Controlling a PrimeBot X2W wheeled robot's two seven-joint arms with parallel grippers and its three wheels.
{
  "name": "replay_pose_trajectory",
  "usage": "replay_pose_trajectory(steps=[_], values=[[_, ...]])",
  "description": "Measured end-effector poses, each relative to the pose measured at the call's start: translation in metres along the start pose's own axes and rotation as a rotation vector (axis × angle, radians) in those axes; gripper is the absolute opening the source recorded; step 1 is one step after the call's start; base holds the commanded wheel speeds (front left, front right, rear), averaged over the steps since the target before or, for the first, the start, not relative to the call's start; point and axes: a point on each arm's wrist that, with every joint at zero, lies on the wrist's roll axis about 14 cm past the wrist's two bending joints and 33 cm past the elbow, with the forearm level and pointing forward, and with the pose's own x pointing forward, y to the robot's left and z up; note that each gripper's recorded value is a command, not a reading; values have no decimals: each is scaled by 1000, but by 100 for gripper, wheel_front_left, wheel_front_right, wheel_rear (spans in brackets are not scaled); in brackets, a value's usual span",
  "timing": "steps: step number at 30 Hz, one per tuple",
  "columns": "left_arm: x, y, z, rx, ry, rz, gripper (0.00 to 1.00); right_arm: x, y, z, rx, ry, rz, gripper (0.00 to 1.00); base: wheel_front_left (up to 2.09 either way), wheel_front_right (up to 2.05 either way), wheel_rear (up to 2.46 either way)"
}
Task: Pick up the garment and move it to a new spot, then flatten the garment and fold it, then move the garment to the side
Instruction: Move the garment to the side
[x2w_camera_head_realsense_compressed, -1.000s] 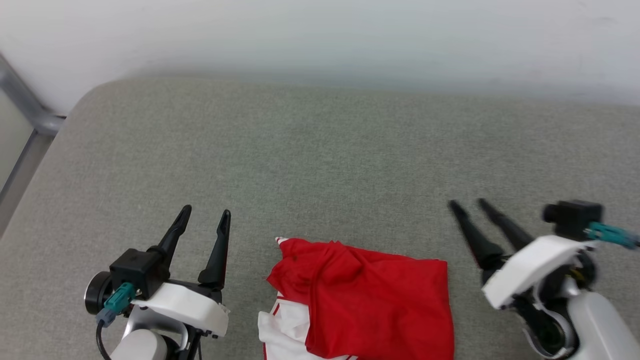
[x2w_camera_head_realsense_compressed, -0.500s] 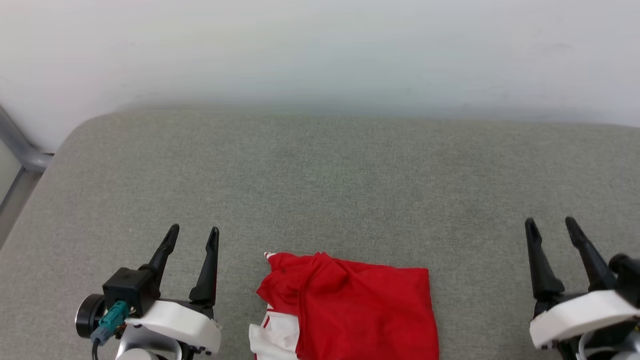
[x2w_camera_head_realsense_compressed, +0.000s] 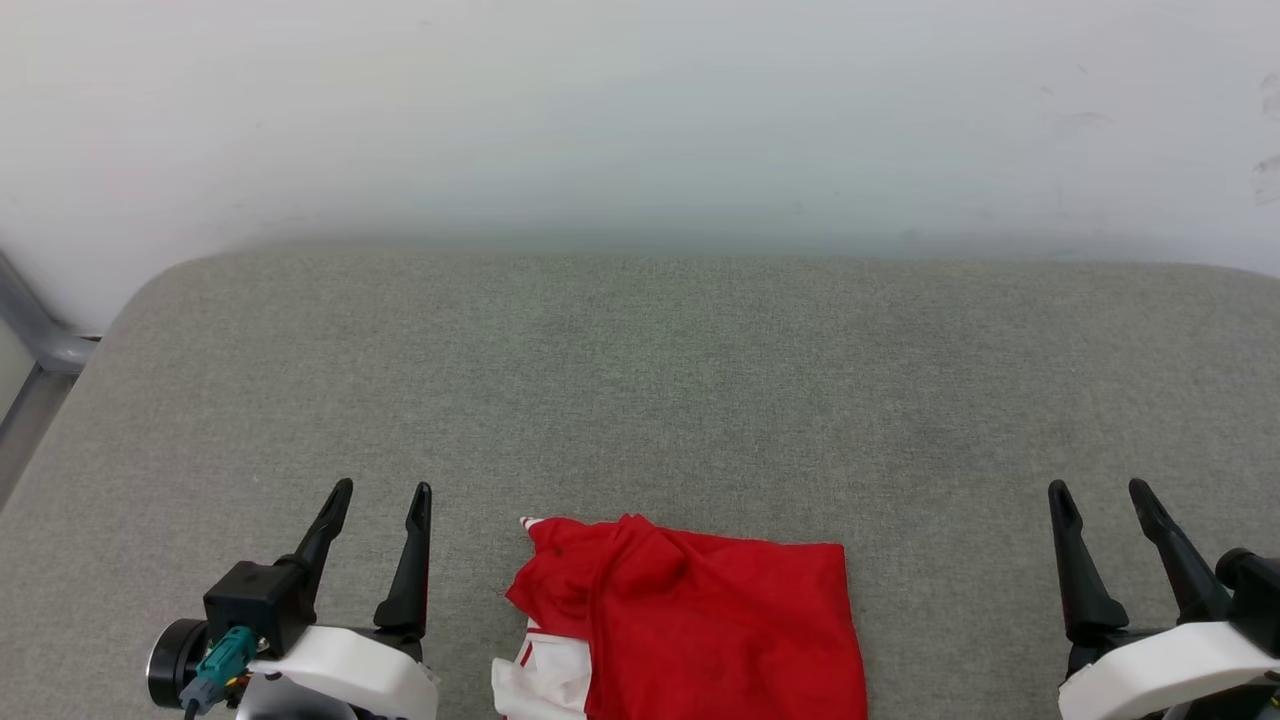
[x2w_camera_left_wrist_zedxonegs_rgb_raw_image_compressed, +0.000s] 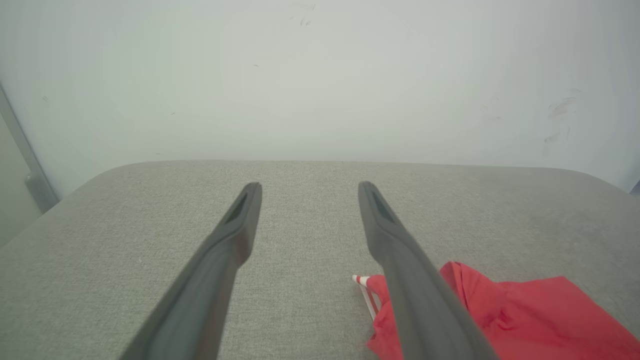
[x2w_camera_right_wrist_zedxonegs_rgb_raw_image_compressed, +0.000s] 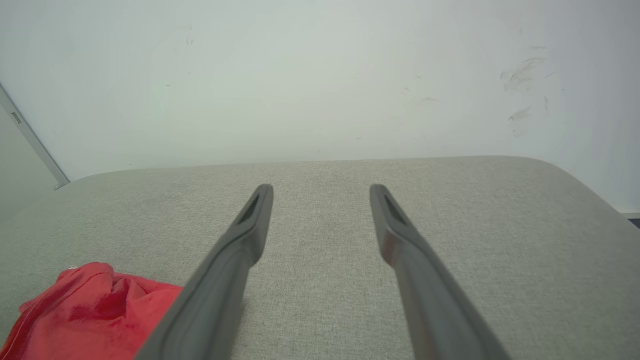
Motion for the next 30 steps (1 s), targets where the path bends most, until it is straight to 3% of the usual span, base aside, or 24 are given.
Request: replay_pose_trajectory(steps=[6, 14, 21, 30], values=[[0, 1, 0, -8, 0, 4, 100, 0, -2, -5, -9, 39, -7, 100, 0, 0, 0], [11, 4, 2, -11, -8, 5, 100, -9, -15, -80, 84, 445, -44, 100, 0, 0, 0], [21, 10, -4, -8, 5, 12, 100, -13, 29, -137, 181, 774, 91, 100, 0, 0, 0], [28, 22, -15, -10, 30, 41, 100, -8, 82, -174, 276, 961, 256, 100, 0, 0, 0]])
